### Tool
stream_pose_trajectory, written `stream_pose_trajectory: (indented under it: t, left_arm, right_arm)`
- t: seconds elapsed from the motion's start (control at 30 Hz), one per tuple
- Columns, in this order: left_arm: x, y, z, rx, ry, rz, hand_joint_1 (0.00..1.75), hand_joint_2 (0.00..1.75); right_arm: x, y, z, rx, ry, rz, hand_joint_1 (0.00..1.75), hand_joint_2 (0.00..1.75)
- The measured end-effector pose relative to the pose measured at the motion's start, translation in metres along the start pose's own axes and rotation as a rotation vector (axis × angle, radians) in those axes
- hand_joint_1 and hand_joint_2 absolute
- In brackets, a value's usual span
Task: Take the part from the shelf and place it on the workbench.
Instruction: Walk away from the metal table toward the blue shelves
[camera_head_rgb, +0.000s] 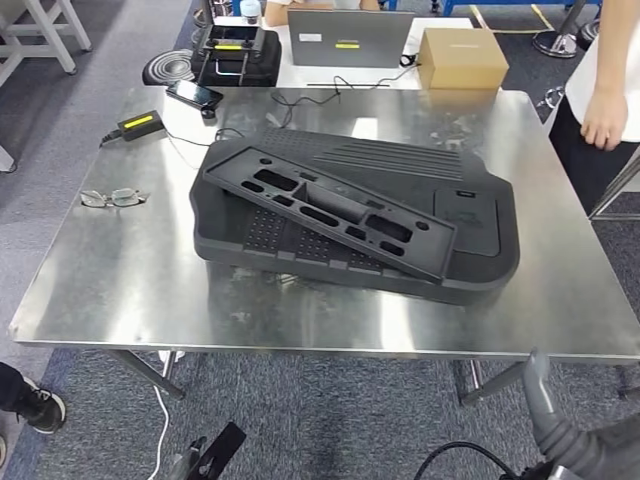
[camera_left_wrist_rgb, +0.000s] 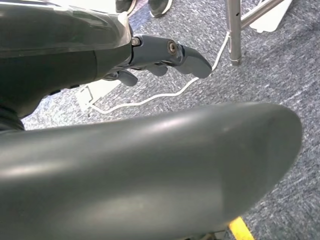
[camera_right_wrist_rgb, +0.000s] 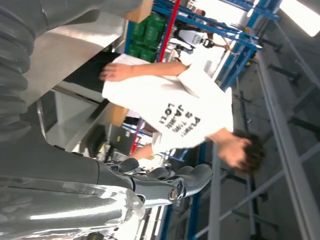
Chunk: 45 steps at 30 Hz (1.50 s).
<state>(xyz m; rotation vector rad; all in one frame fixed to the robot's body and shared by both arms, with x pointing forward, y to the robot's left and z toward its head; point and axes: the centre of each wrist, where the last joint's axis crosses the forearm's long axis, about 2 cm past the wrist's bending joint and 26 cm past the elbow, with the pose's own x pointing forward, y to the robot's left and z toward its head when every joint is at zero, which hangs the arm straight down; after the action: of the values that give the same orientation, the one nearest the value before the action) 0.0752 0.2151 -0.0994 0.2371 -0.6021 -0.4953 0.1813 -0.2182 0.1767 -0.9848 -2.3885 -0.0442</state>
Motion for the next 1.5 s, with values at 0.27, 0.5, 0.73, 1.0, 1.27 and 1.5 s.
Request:
stream_pose_trajectory:
  t: [0.27, 0.5, 0.73, 1.0, 1.27, 1.5]
  left_arm:
    - [-0.003, -0.001, 0.001, 0.003, 0.010, 0.009, 0.00, 0.00]
    - [-0.003, -0.001, 0.001, 0.005, 0.008, 0.011, 0.00, 0.00]
    - [-0.003, -0.002, 0.002, 0.007, 0.009, 0.011, 0.00, 0.00]
    - [-0.002, -0.006, 0.004, 0.003, 0.007, 0.014, 0.00, 0.00]
    - [-0.003, -0.008, 0.005, 0.000, 0.011, 0.014, 0.00, 0.00]
    - [-0.001, -0.007, 0.004, 0.003, 0.007, 0.014, 0.00, 0.00]
  right_arm:
    - [-0.004, 0.000, 0.009, 0.014, 0.041, -0.002, 0.00, 1.75]
    - [-0.005, -0.001, 0.013, 0.020, 0.059, -0.001, 0.00, 1.75]
    - [-0.004, -0.004, 0.019, 0.029, 0.080, 0.001, 0.00, 1.75]
    - [-0.003, -0.009, 0.023, 0.033, 0.092, 0.006, 0.00, 1.75]
    - [-0.002, -0.011, 0.027, 0.042, 0.105, 0.010, 0.00, 1.75]
    - [-0.002, -0.013, 0.029, 0.045, 0.112, 0.013, 0.00, 1.75]
